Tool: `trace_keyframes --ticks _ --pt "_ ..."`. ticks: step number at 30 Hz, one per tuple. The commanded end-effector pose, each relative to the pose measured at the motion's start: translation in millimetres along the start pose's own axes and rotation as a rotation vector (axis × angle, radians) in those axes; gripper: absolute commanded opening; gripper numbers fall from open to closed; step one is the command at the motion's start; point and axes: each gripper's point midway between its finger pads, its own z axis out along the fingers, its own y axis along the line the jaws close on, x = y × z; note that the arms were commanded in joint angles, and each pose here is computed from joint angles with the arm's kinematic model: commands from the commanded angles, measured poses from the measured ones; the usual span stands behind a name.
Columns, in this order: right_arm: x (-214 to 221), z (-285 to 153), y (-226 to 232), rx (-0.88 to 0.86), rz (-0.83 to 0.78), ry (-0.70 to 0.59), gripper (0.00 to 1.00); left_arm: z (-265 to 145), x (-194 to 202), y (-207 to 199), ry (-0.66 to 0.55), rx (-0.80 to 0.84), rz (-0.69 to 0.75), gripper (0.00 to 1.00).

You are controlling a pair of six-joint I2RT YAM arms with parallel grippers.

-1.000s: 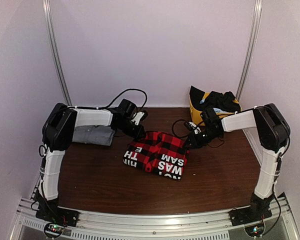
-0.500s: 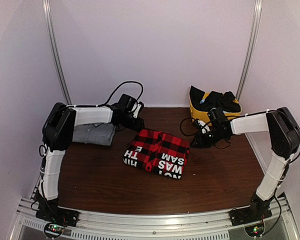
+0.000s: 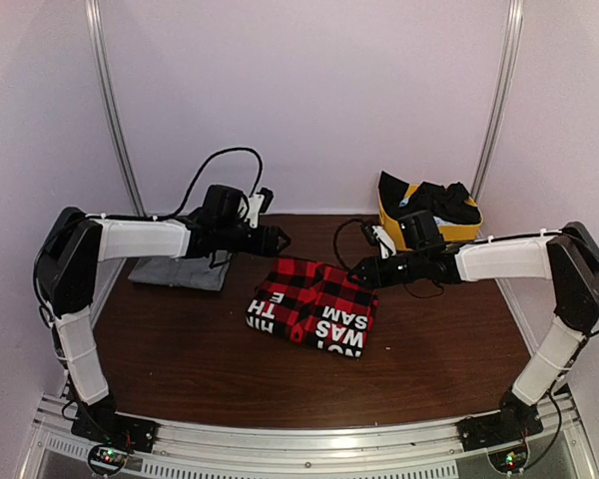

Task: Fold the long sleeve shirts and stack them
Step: Smooth out the square-folded shirt at the center of the board.

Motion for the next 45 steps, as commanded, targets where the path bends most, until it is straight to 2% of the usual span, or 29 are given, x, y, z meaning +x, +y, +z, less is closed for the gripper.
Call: trace_keyframes --ticks 1,8,17,22,27,30,32,35,39,45 --pt "-11.4 25.2 16.2 -0.134 0.041 -0.054 0.43 4.7 -9.7 -38.0 -0.061 0.252 -0.033 0.73" --pt "5.5 58.0 -4.1 -0.153 0.156 -0.057 0.4 47.6 18.2 -42.0 0.007 0.352 -0.122 0.7" --pt "56.2 59.0 -57.2 0.013 0.354 -0.045 0.38 102.1 59.9 -10.7 0.09 0.244 -0.219 0.64" --pt "79.5 52.2 -66.4 0.056 0.41 -0.037 0.38 107.8 68.6 -7.1 0.101 0.236 -0.236 0.65" --pt "80.0 38.7 -63.5 0.063 0.388 -0.062 0.38 92.7 53.2 -16.3 0.052 0.273 -0.189 0.67" --pt "69.4 20.3 -58.5 0.087 0.328 -0.1 0.45 73.4 36.6 -19.7 0.001 0.263 -0.143 0.7" --pt "59.9 6.7 -55.8 0.118 0.273 -0.113 0.62 57.9 24.9 -21.2 -0.036 0.248 -0.101 0.71" --pt "48.2 -11.6 -53.7 0.179 0.199 -0.101 0.77 30.7 6.8 -22.5 -0.093 0.215 -0.064 0.73" --pt "24.4 -25.3 -52.2 0.224 0.126 -0.109 0.86 3.6 10.5 -26.2 -0.118 0.204 -0.06 0.75" --pt "-12.8 -10.2 -57.0 0.255 0.029 -0.07 0.9 -25.7 31.0 -42.3 -0.119 0.2 -0.056 0.76"
